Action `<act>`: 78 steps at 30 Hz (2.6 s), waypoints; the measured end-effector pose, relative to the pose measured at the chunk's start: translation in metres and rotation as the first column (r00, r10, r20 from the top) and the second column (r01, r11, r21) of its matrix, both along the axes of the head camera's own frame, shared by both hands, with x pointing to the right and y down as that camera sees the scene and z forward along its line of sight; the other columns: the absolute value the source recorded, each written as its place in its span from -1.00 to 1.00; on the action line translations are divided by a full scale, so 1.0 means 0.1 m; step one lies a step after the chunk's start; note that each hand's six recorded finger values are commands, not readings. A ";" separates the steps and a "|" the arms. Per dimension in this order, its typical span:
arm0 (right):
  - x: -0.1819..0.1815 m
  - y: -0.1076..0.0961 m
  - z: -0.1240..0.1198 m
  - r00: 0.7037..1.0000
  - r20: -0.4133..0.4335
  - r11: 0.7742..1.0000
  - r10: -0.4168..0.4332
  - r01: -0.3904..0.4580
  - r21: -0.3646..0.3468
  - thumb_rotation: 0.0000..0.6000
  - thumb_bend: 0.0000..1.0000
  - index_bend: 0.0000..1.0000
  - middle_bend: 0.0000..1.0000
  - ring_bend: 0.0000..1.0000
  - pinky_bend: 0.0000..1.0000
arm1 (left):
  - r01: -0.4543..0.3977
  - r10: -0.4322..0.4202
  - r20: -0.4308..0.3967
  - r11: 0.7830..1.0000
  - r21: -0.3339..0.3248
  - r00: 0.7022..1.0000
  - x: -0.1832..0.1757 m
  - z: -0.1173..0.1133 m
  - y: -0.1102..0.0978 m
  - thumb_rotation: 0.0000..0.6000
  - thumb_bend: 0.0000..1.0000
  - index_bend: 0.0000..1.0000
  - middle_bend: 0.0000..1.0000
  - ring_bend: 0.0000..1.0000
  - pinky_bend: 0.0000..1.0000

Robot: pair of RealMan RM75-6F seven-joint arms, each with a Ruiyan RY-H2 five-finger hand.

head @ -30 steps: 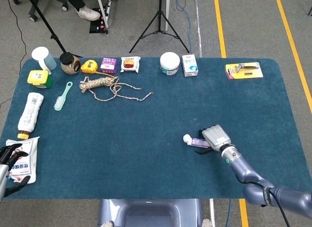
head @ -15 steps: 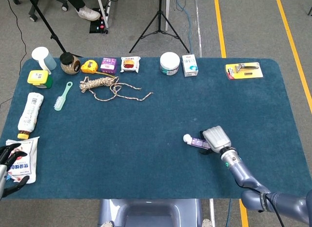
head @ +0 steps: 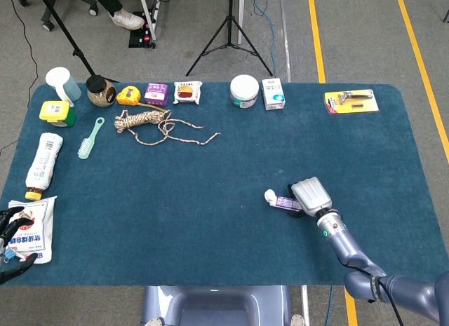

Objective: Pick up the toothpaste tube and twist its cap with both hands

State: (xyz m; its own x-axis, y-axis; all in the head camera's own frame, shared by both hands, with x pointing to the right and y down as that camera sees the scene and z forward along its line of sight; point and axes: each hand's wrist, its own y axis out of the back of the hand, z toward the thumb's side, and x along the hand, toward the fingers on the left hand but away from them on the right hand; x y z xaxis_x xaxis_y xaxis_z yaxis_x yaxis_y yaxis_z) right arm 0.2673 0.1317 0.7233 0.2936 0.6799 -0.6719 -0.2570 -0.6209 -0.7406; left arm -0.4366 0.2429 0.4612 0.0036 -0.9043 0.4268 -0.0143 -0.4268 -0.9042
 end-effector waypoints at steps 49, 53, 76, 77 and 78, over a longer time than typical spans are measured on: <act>-0.12 -0.19 -0.55 0.936 0.322 0.988 0.145 -0.154 0.003 1.00 -0.40 0.55 0.62 0.81 0.94 | -0.109 0.107 -0.099 0.994 -0.010 0.989 0.42 0.12 -0.20 1.00 -0.64 -0.37 -0.58 -0.64 -0.59; -0.19 -0.18 -0.58 0.943 0.309 0.992 0.122 -0.130 0.005 1.00 -0.40 0.56 0.62 0.82 0.94 | -0.142 0.139 -0.127 0.990 -0.017 0.982 0.58 0.16 -0.29 1.00 -0.64 -0.37 -0.58 -0.63 -0.59; -0.55 -0.22 -0.60 0.974 0.211 0.996 0.086 -0.092 0.020 1.00 -0.40 0.56 0.64 0.84 0.97 | -0.288 0.225 -0.300 0.939 -0.187 0.927 1.83 0.66 -1.05 1.00 -0.68 -0.64 -0.63 -0.67 -0.59; -0.56 -0.22 -0.60 0.974 0.210 0.995 0.087 -0.094 0.022 1.00 -0.40 0.56 0.64 0.84 0.97 | -0.291 0.223 -0.306 0.936 -0.198 0.925 1.89 0.69 -1.07 1.00 -0.68 -0.66 -0.64 -0.68 -0.59; -0.57 -0.22 -0.60 0.974 0.209 0.995 0.088 -0.095 0.023 1.00 -0.40 0.57 0.64 0.85 0.97 | -0.296 0.221 -0.315 0.931 -0.213 0.923 1.97 0.73 -1.09 1.00 -0.68 -0.68 -0.66 -0.68 -0.59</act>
